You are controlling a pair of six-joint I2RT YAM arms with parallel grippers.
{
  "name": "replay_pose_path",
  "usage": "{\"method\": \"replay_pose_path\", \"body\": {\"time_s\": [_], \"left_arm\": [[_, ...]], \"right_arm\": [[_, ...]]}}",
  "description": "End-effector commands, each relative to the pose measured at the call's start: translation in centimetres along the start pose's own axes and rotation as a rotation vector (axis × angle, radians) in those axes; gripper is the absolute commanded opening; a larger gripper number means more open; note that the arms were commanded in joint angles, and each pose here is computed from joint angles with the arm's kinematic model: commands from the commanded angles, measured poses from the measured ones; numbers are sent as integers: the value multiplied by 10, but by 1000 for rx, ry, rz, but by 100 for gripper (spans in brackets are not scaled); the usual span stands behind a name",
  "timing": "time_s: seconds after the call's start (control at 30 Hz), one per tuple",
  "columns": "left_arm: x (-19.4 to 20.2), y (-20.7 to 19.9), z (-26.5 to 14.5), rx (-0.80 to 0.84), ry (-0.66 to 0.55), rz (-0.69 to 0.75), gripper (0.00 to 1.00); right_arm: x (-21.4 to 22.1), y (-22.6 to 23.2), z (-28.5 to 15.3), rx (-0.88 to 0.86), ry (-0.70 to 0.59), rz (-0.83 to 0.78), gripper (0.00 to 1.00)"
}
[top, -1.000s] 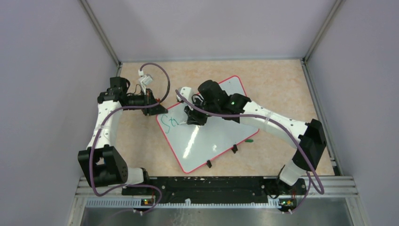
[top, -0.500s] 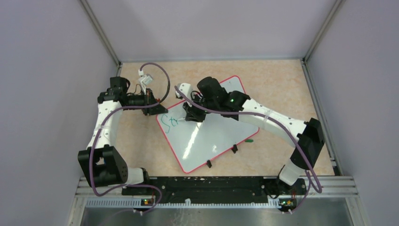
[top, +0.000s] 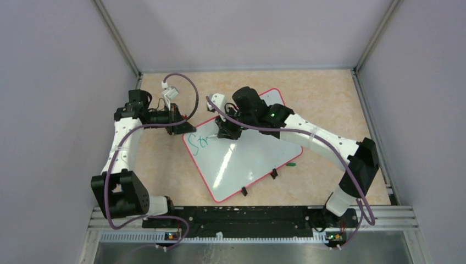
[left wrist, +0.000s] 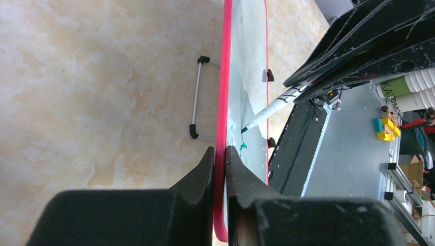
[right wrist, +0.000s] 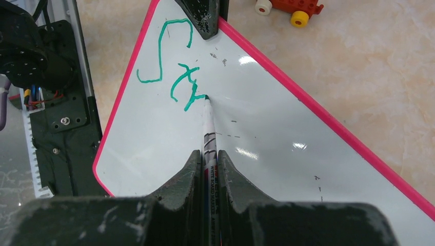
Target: Write a sentence on the whiteboard
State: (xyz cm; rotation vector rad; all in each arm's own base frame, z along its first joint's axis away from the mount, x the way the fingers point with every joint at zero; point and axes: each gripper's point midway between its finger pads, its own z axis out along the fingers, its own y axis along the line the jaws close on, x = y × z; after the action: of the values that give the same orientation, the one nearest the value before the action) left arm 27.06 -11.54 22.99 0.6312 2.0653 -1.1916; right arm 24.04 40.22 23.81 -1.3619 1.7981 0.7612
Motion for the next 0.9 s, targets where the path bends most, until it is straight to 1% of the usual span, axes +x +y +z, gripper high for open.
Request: {"method": "replay_pose_path", "body": {"time_s": [0.0, 0.2, 0.37, 0.6, 0.87], "left_arm": [[3, -1, 0, -21, 10, 28, 0], [4, -1, 1, -21, 11, 26, 0], [4, -1, 1, -22, 11, 28, 0], [4, -1, 0, -22, 10, 28, 0], [4, -1, 1, -22, 10, 29, 0]], "right_arm": [[-21, -4, -19, 18, -69, -22, 0], [-20, -4, -30, 38, -85, -50, 0], [-14, -4, -27, 38, -72, -43, 0], [-13, -16, -20, 89, -57, -33, 0], [-13, -14, -13, 65, -47, -25, 0]]}}
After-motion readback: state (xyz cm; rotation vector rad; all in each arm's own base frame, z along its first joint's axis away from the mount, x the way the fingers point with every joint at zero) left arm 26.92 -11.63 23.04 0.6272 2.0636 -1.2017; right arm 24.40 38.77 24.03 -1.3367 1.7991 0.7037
